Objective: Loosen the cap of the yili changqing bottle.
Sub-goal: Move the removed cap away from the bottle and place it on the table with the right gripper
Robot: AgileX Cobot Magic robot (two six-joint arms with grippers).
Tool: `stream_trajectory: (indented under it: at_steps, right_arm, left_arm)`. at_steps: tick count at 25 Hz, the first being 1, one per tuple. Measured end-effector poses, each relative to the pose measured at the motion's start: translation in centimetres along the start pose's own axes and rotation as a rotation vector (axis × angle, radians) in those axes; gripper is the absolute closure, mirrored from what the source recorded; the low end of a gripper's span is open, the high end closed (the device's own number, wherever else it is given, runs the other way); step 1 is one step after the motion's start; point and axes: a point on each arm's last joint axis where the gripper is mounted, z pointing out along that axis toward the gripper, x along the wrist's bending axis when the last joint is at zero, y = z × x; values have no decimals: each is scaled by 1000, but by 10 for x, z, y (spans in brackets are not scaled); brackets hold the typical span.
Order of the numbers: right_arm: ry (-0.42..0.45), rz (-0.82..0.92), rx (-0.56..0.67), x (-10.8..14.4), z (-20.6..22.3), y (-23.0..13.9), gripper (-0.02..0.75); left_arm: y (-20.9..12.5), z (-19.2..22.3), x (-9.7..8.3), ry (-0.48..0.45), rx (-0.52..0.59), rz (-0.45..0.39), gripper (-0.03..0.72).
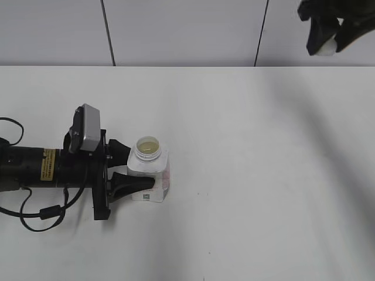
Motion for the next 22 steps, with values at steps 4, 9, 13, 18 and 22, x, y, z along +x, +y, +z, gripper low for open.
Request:
stream_trajectory:
  at_steps: [4, 9, 13, 18, 22]
  right_arm:
    - [-12, 62, 111, -25, 25, -21, 349]
    - [-8, 86, 214, -30, 60, -49, 350]
    - [-8, 93, 233, -29, 89, -71, 350]
    - [-6, 118, 229, -27, 120, -100, 350]
    - [-1, 141, 201, -25, 135, -116, 350]
  left_arm:
    - [0, 0, 0, 0, 0, 0, 330]
    - [0, 0, 0, 0, 0, 0, 330]
    - [0, 0, 0, 0, 0, 0, 330]
    - [0, 0, 0, 0, 0, 0, 330]
    - [0, 0, 0, 1, 0, 0, 330]
